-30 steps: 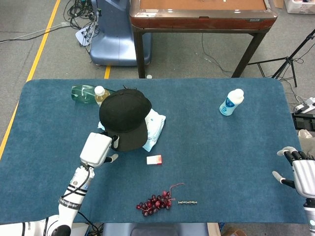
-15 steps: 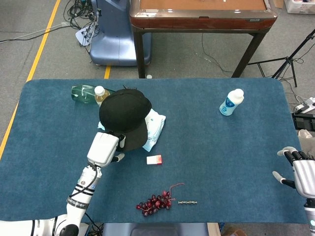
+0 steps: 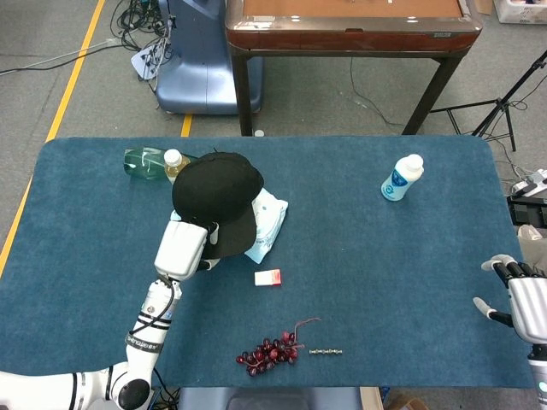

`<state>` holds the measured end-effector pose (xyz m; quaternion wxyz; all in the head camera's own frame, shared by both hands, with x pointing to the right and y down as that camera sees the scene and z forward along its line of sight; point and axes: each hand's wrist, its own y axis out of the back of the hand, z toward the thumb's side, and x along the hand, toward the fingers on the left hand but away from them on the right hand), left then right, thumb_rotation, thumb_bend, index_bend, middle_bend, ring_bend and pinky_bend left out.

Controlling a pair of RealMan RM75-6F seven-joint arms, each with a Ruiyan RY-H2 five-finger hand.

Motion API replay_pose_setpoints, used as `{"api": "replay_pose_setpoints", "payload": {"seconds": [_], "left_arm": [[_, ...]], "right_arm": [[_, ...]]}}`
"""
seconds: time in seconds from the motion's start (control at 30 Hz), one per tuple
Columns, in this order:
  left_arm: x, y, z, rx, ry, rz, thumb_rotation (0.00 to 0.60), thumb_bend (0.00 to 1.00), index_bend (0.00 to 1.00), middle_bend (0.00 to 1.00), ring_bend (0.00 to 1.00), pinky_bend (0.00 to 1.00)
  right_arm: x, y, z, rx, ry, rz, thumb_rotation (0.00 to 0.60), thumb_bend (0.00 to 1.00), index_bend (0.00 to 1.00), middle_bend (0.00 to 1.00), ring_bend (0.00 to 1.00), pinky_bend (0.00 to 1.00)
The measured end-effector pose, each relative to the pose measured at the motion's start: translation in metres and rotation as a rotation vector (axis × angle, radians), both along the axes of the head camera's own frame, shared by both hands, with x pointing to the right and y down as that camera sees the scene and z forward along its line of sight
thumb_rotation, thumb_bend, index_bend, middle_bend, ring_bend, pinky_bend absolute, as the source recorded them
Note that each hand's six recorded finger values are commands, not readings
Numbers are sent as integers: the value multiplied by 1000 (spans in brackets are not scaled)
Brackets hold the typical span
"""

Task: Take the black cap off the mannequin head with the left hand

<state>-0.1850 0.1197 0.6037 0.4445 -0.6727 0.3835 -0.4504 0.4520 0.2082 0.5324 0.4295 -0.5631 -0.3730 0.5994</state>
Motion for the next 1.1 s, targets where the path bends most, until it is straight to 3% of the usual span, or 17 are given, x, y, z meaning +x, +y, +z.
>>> {"api": "replay_pose_setpoints", "payload": {"seconds": [0.2, 0.53, 0.77, 1.1], "left_arm": [[-4, -3, 0, 29, 48, -23, 600, 0, 475, 830, 587, 738], [-3, 0, -3, 58, 89, 19, 600, 16, 477, 831, 590, 741], [-8, 2, 0, 85, 92, 39, 600, 257, 500, 833, 595, 743], [-12, 3, -1, 98, 81, 55, 600, 520, 554, 832, 594, 745]], "right_arm": [[-1, 0, 2, -4, 3, 0, 600, 67, 393, 352, 419, 680], [-1, 0, 2, -5, 3, 2, 600, 67, 393, 352, 419, 680], [0, 0, 2, -6, 4, 5, 600, 68, 393, 353, 419, 680], [0, -1, 4, -12, 8, 6, 600, 68, 393, 353, 419, 680]]}}
